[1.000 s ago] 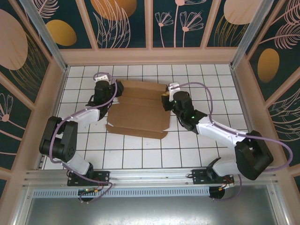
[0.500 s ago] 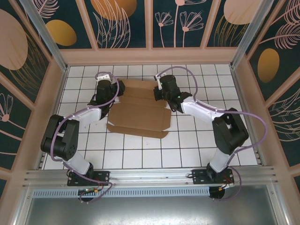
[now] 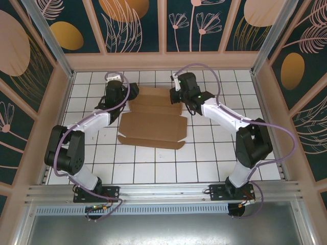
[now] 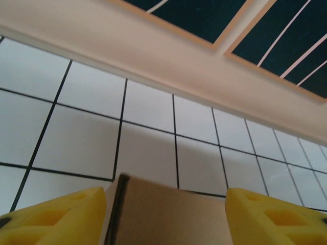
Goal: Fold the paper box
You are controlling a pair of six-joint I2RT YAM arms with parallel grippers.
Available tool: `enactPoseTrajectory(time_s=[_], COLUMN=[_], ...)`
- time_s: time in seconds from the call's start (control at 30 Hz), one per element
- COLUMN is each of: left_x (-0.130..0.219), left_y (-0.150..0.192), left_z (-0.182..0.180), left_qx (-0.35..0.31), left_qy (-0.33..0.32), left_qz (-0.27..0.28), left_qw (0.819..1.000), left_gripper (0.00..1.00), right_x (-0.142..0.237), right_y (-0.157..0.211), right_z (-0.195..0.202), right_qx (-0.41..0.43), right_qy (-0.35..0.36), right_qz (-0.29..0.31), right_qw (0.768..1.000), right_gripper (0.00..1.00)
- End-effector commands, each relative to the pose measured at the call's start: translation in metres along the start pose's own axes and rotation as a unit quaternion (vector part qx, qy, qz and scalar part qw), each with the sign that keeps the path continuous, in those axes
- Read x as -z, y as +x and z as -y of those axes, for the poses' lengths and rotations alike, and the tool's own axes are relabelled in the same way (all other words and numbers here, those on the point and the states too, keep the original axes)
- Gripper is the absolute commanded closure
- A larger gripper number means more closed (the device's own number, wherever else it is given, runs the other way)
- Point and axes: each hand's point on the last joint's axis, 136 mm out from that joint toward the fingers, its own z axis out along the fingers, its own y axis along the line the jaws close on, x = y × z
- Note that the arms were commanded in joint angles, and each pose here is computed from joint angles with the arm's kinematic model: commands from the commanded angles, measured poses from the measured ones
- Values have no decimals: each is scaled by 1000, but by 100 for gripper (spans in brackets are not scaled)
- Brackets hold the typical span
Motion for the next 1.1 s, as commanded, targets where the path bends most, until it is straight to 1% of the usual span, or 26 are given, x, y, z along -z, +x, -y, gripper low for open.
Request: enactPoseTrajectory(time_s=[0.0,0.03,0.07,0.1,0.2,0.3,0.4,0.57,0.8,1.07], left_x=[26,31,38,45,67,84,98,124,136,147], left_y=[-38,-43,-45,-47,-46,-44,-44,-51,-61,-83], left_z=[27,30,33,35,40,45,49,56,68,81], left_qx=[1,4,9,13,25,24,17,19,28,39], left_qy=[22,24,29,32,53,68,81,102,127,143], left_qz=[24,25,23,21,22,16,12,26,32,53], left_qw=[999,999,999,999,998,997,997,994,991,988], left_gripper=[36,36,36,36,37,38,38,38,39,39], right_x=[23,23,18,14,-1,-11,-20,-35,-56,-87], right_y=[-22,-23,-19,-17,-2,4,8,27,29,56], right_z=[6,4,7,16,25,35,39,42,68,102], right_qx=[-20,-27,-36,-46,-54,-66,-86,-89,-110,-133], right_qy=[-4,-6,-11,-8,-1,7,-3,-1,24,54], right_qz=[23,16,-4,-19,-59,-65,-77,-100,-101,-137], right_qw=[1000,999,999,999,997,996,993,991,988,980], right_gripper=[100,100,100,100,100,100,100,100,100,100])
